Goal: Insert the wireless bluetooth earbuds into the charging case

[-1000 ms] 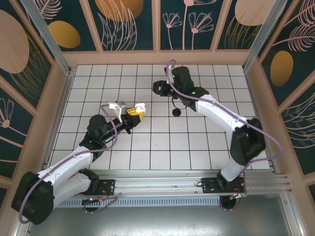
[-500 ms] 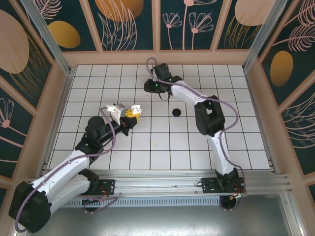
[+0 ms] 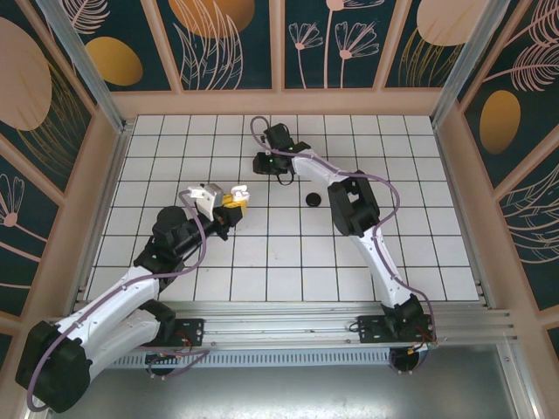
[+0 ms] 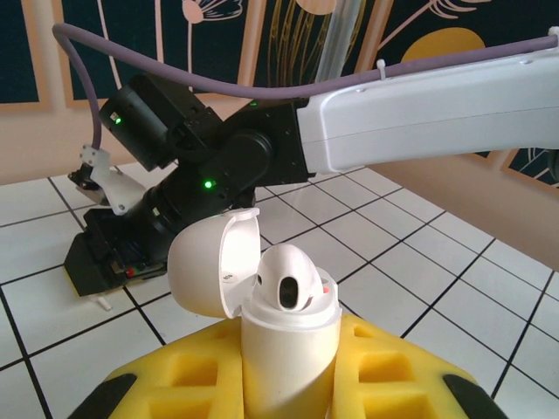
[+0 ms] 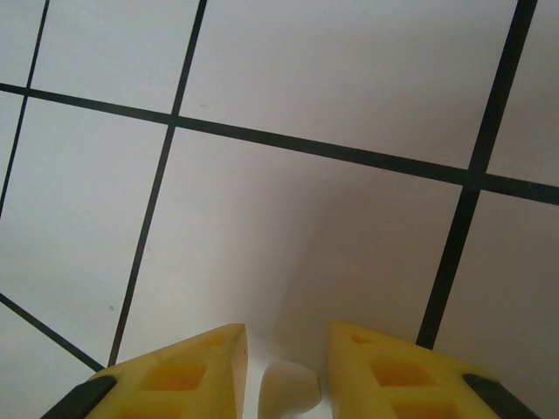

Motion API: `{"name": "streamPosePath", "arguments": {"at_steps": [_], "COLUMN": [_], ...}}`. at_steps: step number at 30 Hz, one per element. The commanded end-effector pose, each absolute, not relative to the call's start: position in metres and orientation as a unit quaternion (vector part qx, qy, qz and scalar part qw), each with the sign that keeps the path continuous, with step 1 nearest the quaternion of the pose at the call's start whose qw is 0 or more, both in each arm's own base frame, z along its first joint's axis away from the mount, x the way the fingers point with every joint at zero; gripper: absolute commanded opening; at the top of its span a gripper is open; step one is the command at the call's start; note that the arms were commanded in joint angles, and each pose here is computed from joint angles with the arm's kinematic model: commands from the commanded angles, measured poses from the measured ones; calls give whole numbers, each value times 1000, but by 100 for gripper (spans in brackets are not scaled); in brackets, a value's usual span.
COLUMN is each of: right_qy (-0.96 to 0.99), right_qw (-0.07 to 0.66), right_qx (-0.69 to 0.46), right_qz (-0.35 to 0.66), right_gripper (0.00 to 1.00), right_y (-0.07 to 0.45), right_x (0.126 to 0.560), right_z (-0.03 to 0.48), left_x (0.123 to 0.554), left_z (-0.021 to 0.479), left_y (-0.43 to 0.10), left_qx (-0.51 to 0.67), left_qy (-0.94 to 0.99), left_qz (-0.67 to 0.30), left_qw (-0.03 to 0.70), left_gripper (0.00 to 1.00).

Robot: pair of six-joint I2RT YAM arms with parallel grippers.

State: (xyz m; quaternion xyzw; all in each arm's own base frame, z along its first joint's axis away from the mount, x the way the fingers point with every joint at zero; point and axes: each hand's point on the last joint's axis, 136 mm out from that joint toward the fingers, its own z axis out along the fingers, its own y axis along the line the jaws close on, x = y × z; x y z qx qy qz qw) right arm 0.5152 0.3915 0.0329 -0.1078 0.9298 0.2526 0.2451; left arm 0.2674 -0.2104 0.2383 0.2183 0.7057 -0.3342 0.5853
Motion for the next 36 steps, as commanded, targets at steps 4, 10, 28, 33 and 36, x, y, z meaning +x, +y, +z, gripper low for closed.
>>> {"name": "streamPosePath", "arguments": {"at_steps": [4,10,28,33,36], "right_qy": [937,944,951,956,958], "right_qw": [250,249,250,238,230], "right_qx": [-141,-146,-106,-65,-38], "right_qz": [198,161,147,162,170], "right_gripper": [29,23,13,12,13], "right_y": [397,392,349,328,317], "right_x": [501,493,452,419,397], "right_z": [25,21,57,59,57], "left_x": [271,273,269,267,267], "left_z": [241,245,248,250,251], "left_y": [-207,-205,-201,-200,-202], "left_qx": [216,209,183,175,176], "left_qy": [701,701,702,698,695], "left_qz": [-320,-316,-334,-344,-350], "left_qw": [600,605,602,604,603], "left_gripper": [17,17,19,19,19]}}
